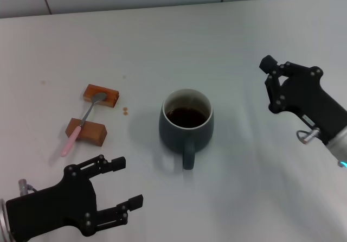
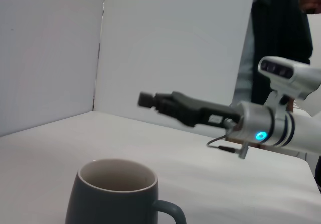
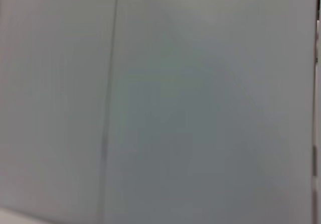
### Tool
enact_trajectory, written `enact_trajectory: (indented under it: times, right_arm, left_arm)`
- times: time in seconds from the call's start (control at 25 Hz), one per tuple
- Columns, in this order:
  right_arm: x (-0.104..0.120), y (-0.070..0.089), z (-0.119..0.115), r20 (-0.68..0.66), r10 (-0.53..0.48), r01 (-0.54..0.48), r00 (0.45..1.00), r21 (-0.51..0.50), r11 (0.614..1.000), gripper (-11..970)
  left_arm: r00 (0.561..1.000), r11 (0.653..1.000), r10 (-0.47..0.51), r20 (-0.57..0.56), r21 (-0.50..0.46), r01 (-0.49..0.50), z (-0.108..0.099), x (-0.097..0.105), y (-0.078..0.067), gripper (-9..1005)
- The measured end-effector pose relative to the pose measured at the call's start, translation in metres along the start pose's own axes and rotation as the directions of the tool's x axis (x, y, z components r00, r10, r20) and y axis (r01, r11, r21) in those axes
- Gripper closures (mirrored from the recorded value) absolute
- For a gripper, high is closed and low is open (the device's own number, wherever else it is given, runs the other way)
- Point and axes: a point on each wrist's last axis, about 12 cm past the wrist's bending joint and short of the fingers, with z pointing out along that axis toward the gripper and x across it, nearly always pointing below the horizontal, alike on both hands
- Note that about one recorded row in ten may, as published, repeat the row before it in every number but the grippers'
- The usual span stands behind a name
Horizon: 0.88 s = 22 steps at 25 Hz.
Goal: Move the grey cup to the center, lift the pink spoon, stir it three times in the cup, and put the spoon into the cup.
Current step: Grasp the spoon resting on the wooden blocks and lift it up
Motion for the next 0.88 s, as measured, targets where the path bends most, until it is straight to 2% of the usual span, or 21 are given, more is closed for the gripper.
enact_trajectory:
  times: [0.04, 0.08, 0.12, 0.16, 0.2, 0.24, 0.32, 0.36, 0.44, 0.48, 0.52, 0.56, 0.64, 0.88]
  right_arm:
    - [-0.008, -0.003, -0.007, 0.038, 0.058, -0.054, 0.998, -0.095, 0.994, 937]
    - [-0.008, -0.003, -0.007, 0.038, 0.058, -0.054, 0.998, -0.095, 0.994, 936]
    - [-0.016, -0.002, -0.013, 0.065, 0.092, -0.077, 0.994, -0.206, 0.976, 934]
    - [-0.016, -0.002, -0.013, 0.065, 0.092, -0.077, 0.994, -0.206, 0.976, 933]
    - [-0.019, -0.002, -0.015, 0.068, 0.104, -0.083, 0.992, -0.266, 0.961, 932]
    - [-0.025, -0.004, -0.02, 0.044, 0.138, -0.113, 0.989, -0.363, 0.925, 930]
    - [-0.028, -0.006, -0.024, -0.008, 0.152, -0.14, 0.988, -0.433, 0.89, 927]
    - [-0.028, -0.006, -0.024, -0.008, 0.152, -0.14, 0.988, -0.433, 0.89, 926]
    - [-0.03, -0.007, -0.03, -0.106, 0.141, -0.176, 0.984, -0.524, 0.833, 923]
    - [-0.03, -0.007, -0.03, -0.106, 0.141, -0.176, 0.984, -0.524, 0.833, 922]
    - [-0.03, -0.008, -0.032, -0.174, 0.148, -0.221, 0.973, -0.553, 0.803, 920]
    - [-0.03, -0.008, -0.032, -0.174, 0.148, -0.221, 0.973, -0.553, 0.803, 919]
    - [-0.031, -0.012, -0.032, -0.265, 0.182, -0.304, 0.947, -0.551, 0.777, 916]
    - [-0.036, -0.022, -0.032, -0.342, 0.188, -0.352, 0.921, -0.521, 0.777, 707]
  left_arm:
    - [1.0, 1.0, 0.0, 0.0, 0.0, 0.0, 0.0, 0.0, 0.0, 213]
    - [1.0, 1.0, 0.0, 0.0, 0.0, 0.0, 0.0, 0.0, 0.0, 213]
    - [1.0, 1.0, 0.001, 0.0, 0.0, -0.001, 0.0, 0.0, 0.0, 213]
    - [1.0, 1.0, 0.001, 0.0, 0.0, -0.001, 0.0, 0.0, 0.001, 213]
    - [1.0, 1.0, 0.001, -0.001, -0.001, -0.001, 0.0, 0.0, 0.001, 213]
    - [1.0, 1.0, 0.001, -0.001, -0.001, -0.001, 0.0, 0.0, 0.001, 213]
    - [1.0, 1.0, 0.002, -0.001, -0.001, -0.002, 0.0, 0.0, 0.001, 213]
    - [1.0, 1.0, 0.003, -0.001, -0.001, -0.003, -0.001, 0.0, 0.001, 213]
    - [1.0, 1.0, 0.006, -0.001, -0.002, -0.006, -0.001, 0.0, 0.001, 213]
    - [1.0, 1.0, 0.008, -0.001, -0.002, -0.008, -0.001, 0.0, 0.001, 213]
    - [1.0, 1.0, 0.009, -0.001, -0.002, -0.009, 0.0, 0.0, 0.001, 213]
    - [1.0, 1.0, 0.009, -0.001, -0.002, -0.009, 0.0, 0.0, 0.001, 213]
    - [1.0, 1.0, 0.01, -0.001, -0.001, -0.01, 0.0, -0.001, 0.002, 213]
    - [1.0, 1.0, 0.012, -0.002, -0.003, -0.012, 0.001, -0.001, 0.002, 213]
